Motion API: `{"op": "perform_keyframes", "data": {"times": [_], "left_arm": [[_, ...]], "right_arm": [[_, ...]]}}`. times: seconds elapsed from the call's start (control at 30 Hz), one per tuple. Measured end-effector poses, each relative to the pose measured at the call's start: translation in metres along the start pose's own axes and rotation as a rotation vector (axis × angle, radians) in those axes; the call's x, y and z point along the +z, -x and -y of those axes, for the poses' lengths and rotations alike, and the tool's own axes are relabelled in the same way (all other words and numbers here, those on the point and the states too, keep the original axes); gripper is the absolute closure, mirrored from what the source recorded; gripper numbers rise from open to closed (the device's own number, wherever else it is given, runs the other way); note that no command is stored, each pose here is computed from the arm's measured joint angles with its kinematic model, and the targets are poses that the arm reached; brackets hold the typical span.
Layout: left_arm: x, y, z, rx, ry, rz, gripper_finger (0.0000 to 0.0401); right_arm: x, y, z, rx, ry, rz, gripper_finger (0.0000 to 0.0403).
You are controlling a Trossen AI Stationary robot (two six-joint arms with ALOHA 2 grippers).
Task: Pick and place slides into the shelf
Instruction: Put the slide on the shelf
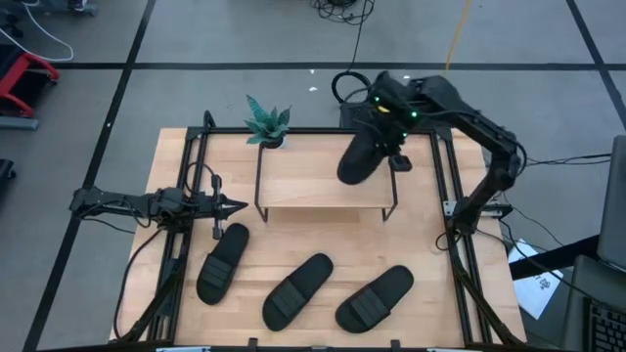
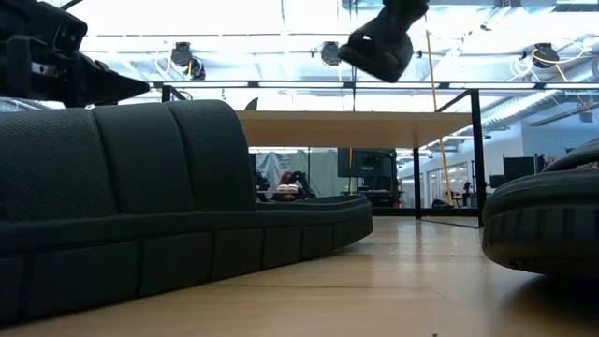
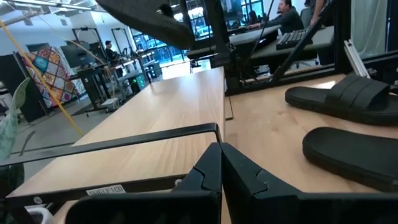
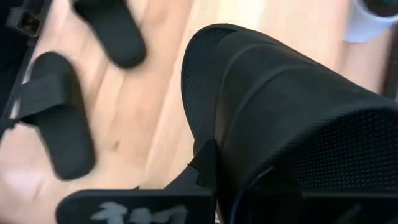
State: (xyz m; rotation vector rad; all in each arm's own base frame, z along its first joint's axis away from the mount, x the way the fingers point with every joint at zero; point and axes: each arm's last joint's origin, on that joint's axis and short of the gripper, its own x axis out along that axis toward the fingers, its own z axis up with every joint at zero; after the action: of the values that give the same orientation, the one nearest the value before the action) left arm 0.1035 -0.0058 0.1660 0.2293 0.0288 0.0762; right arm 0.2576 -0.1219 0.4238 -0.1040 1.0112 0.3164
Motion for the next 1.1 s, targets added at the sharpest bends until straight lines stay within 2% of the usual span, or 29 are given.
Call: {"op": "perform_keyframes", "data": {"times": [0.17, 0.33, 0.6, 0.8, 1.1], "left_arm": [[0.000, 0.000, 0.000, 0.002, 0.000, -0.002, 0.0393], [-0.001, 0.000, 0.000, 0.001, -0.002, -0.006, 0.0393], [-0.001, 0.000, 0.000, 0.001, -0.003, -0.011, 0.0394], [0.000, 0.000, 0.000, 0.003, -0.001, -0.001, 0.0394], [0.003, 0.000, -0.001, 0.010, 0.005, 0.027, 0.0394]], "right_arm": [[0.008, -0.010, -0.002, 0.152, 0.028, 0.088, 0.0400], [0.012, -0.021, -0.013, 0.269, 0.029, 0.115, 0.0400], [0.000, -0.064, -0.018, 0.380, -0.050, -0.022, 0.0400], [-0.010, -0.082, -0.016, 0.410, -0.084, -0.066, 0.0400], [-0.011, -0.094, -0.009, 0.346, -0.053, -0.059, 0.0400]]}}
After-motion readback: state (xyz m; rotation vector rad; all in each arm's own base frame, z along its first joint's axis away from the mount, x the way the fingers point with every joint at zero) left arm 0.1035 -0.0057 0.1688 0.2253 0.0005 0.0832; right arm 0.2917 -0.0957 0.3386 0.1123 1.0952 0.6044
